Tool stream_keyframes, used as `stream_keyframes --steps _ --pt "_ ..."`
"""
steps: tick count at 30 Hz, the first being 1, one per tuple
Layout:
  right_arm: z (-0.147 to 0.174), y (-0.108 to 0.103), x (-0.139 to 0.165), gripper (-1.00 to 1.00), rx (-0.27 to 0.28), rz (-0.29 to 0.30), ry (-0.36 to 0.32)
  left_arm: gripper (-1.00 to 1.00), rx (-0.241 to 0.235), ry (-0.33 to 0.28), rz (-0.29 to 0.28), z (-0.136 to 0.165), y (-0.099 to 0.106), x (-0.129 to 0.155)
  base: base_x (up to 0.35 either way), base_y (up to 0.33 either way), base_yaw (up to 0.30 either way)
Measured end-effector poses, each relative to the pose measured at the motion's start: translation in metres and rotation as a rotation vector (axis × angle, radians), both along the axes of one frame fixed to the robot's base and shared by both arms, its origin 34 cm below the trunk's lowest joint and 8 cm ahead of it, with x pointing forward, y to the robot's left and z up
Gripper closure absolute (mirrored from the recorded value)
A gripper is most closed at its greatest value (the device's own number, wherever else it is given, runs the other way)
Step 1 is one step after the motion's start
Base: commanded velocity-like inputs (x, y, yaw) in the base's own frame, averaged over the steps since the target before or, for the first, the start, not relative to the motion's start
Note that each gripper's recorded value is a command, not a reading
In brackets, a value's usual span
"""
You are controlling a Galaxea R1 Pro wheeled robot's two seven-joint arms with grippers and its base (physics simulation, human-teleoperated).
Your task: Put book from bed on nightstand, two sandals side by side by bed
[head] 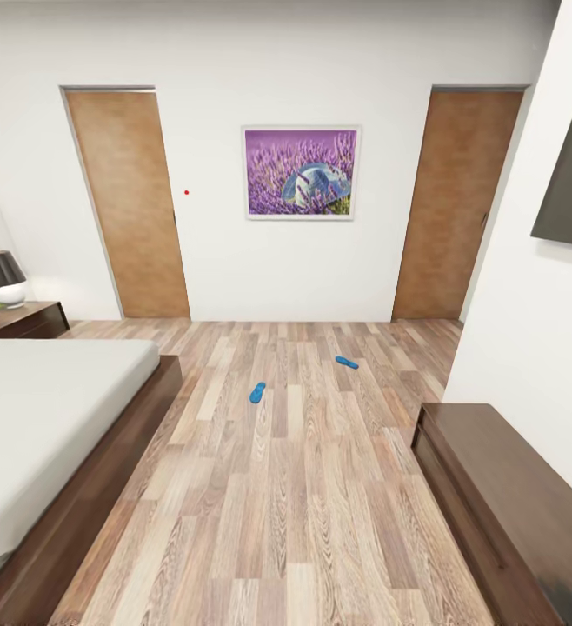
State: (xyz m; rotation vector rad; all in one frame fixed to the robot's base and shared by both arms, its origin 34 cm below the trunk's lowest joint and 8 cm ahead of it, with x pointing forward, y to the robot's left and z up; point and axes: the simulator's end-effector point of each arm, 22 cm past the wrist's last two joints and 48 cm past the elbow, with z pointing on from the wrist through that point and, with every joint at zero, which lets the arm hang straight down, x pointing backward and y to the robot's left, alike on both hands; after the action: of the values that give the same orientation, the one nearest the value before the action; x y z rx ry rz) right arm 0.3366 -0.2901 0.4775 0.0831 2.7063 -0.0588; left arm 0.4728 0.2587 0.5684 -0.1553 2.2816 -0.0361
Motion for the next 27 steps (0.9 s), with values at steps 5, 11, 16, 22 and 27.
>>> stream_keyframes --steps 5,11,16,22,27 --pt "-0.0015 -0.0001 -0.0026 -1.0 0.0 0.0 0.008 -1.0 0.0 0.008 0.0 -0.0026 0.0 -0.0021 0.0 0.0 0.0" --pt "-0.0019 0.0003 -0.0036 -1.0 0.001 0.001 0.01 -1.0 0.001 0.01 -0.001 -0.0033 0.0 -0.0028 0.056 0.0 0.0" --pt "-0.0021 0.0003 -0.0042 -1.0 0.001 0.001 0.011 -1.0 0.001 0.01 -0.001 -0.0033 -0.0001 -0.0029 0.255 0.0 0.0" --pt "-0.0022 0.0002 -0.0045 -1.0 0.001 0.0 0.012 -1.0 0.001 0.01 -0.001 -0.0033 -0.0001 -0.0029 0.313 0.0 0.0" --pt "-0.0022 0.0001 -0.0045 -1.0 0.001 -0.001 0.012 -1.0 0.001 0.01 -0.001 -0.0033 -0.0001 -0.0029 0.296 0.0 0.0"
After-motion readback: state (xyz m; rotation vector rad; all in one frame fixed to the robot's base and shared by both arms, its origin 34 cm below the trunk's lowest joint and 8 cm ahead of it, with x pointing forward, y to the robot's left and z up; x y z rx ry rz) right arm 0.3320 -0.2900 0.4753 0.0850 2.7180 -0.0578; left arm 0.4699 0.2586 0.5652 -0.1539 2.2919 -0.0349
